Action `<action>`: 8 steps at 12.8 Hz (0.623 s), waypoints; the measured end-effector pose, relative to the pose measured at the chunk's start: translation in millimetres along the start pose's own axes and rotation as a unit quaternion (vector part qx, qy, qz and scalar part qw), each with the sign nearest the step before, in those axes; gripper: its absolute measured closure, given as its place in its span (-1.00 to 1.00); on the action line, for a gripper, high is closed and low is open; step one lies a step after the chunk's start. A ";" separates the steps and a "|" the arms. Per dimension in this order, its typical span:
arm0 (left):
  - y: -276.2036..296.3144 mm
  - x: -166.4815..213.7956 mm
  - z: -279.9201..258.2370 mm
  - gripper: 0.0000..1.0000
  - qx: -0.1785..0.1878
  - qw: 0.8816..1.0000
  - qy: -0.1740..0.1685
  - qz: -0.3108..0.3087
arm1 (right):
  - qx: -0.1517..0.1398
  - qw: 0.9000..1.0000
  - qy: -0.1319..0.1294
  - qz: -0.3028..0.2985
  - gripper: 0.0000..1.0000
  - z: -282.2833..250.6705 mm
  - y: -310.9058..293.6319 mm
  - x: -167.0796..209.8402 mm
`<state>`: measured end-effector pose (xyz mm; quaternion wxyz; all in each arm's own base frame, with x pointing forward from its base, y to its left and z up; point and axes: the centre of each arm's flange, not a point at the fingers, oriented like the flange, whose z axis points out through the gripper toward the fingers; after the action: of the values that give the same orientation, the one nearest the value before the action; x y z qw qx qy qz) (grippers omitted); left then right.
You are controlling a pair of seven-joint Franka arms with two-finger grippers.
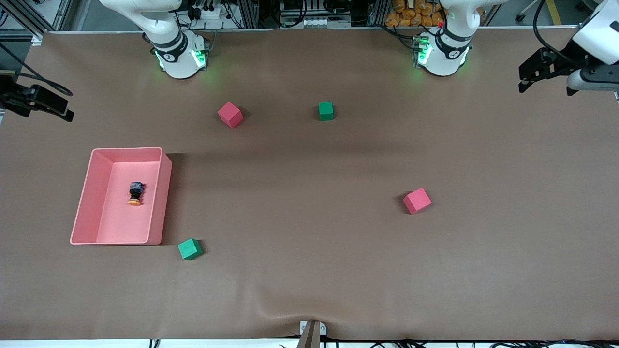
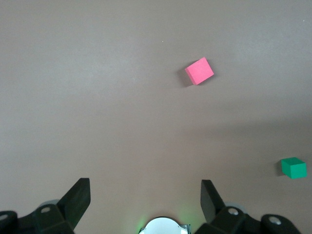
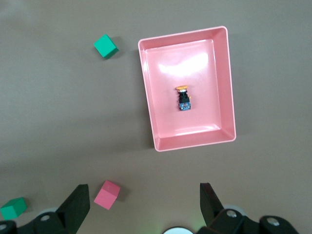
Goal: Place and upright button with both arms
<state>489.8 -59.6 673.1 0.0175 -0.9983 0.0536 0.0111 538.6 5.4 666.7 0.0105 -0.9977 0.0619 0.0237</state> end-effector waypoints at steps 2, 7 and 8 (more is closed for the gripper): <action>-5.2 -1.8 0.7 -1.00 -0.001 1.000 -0.007 -0.005 | 0.000 1.000 0.008 -0.003 -1.00 1.2 -0.2 -8.2; -12.3 -1.0 3.5 -1.00 -0.002 1.000 -0.013 -0.011 | 0.001 1.000 0.010 -0.030 -1.00 1.3 13.2 -9.2; -12.5 -0.2 4.8 -1.00 -0.002 1.000 -0.015 -0.011 | 0.001 0.999 0.010 -0.031 -1.00 1.7 13.3 -9.2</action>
<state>490.8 -46.9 668.8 0.0159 -0.9987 0.0420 0.0256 527.8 -6.6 665.2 0.0114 -0.9993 0.0315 0.0137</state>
